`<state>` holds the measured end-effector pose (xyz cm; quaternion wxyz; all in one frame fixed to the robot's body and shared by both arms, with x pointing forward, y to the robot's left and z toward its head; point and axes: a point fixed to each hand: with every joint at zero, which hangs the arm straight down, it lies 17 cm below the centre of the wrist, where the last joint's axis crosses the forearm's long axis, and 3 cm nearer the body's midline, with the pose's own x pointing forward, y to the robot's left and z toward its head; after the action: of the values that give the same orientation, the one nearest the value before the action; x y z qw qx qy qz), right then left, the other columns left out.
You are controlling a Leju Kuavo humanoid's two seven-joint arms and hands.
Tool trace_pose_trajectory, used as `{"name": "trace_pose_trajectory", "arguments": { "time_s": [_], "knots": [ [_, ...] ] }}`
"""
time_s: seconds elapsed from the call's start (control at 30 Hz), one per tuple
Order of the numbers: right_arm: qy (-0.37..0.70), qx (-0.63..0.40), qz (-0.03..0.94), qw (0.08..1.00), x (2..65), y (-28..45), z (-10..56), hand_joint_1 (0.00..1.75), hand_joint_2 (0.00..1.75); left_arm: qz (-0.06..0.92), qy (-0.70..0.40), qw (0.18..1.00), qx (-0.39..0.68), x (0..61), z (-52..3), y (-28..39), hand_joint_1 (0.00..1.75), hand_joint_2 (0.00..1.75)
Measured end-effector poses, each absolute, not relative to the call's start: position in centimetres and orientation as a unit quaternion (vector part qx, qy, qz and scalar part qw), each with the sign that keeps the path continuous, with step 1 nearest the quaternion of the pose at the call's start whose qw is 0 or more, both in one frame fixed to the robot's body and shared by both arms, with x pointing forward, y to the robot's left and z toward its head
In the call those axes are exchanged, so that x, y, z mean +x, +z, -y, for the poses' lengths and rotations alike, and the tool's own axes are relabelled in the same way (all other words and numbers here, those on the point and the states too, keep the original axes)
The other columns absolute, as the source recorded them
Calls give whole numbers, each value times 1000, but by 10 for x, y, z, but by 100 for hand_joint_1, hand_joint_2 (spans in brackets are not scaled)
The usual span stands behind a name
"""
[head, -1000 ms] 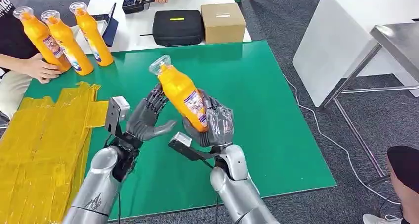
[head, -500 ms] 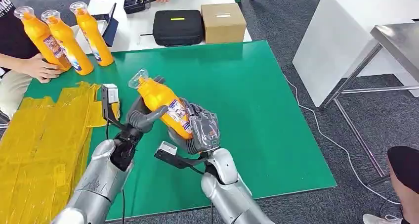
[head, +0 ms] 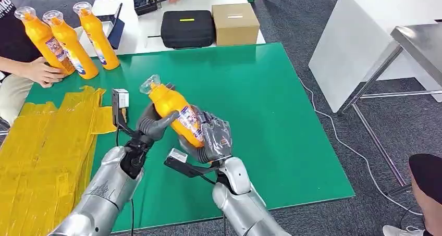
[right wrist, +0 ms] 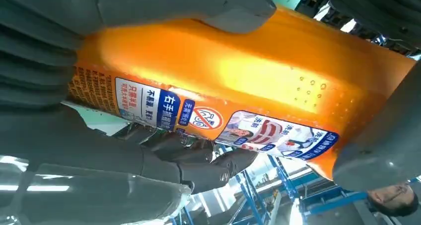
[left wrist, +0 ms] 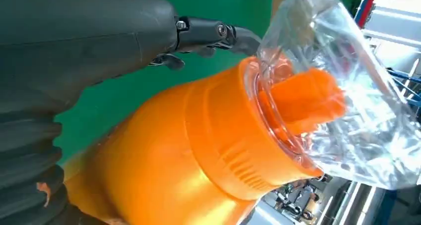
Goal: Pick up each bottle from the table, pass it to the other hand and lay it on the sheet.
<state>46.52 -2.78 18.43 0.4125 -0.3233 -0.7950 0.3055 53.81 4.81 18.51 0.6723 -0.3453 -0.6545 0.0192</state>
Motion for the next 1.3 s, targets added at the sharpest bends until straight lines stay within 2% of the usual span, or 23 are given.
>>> {"name": "trace_pose_trajectory", "arguments": {
  "time_s": [0.13,0.33,0.5,0.57,0.6,0.67,1.2,1.3],
  "knots": [
    [299,-309,794,430,466,178,28,175,175,658,22,666,-351,537,-46,188,0,175],
    [319,-163,778,516,458,138,-6,175,175,667,27,650,-364,536,-44,204,0,175],
    [324,-133,772,530,454,130,-14,175,175,670,28,645,-367,531,-44,205,0,175],
    [324,-129,772,532,453,129,-16,175,175,673,27,642,-366,529,-44,206,7,175],
    [324,-127,771,533,452,128,-16,175,175,675,26,641,-365,527,-44,207,26,175],
    [326,-126,770,533,452,126,-16,175,175,677,25,638,-365,525,-43,208,0,175],
    [332,-141,771,526,452,121,-12,175,175,685,7,627,-371,515,-34,215,0,175],
    [324,-186,778,505,455,130,-2,175,175,686,6,625,-371,514,-33,216,0,175]
  ]
}}
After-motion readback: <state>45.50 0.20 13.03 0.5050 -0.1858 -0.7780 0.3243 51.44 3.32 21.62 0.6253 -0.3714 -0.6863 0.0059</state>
